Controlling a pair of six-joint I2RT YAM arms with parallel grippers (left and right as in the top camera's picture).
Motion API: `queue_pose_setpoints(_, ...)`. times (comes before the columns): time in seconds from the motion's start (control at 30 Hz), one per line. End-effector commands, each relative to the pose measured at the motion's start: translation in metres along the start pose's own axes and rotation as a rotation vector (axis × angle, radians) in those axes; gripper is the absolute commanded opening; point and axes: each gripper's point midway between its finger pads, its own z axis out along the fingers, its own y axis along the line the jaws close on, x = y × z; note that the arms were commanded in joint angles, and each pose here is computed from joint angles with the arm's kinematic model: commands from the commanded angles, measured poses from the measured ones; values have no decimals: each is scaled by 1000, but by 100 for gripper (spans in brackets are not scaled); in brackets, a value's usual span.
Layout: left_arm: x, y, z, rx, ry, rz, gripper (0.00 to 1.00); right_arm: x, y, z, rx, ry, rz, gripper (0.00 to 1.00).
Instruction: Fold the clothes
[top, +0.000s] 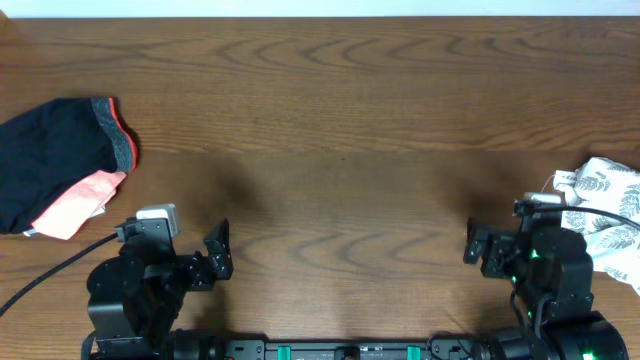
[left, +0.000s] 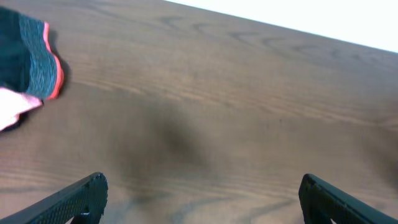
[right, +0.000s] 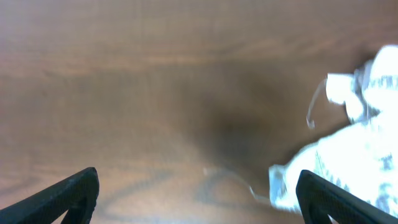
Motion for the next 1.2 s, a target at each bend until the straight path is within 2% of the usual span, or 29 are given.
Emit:
queue_pose_setpoints(0.0, 7, 2, 1, -7, 26, -13, 98, 18, -7, 2, 35, 60, 7, 99)
queue_pose_setpoints(0.13, 14, 3, 0, -11, 53, -18, 98, 40, -13, 0, 57, 147, -6, 99)
queue_pose_setpoints(0.33, 15, 3, 0, -12, 56, -18, 98, 52, -16, -3, 70, 198, -14, 99)
queue_pose_setpoints(0.77, 15, 3, 0, -12, 56, -18, 98, 54, -17, -7, 67, 187, -13, 99)
queue_pose_setpoints(0.87, 15, 3, 0, -12, 56, -18, 98, 46, -17, -13, 55, 115, 3, 99)
queue_pose_setpoints(1.17, 15, 3, 0, -12, 56, -18, 98, 7, -18, -14, 12, -335, -37, 99)
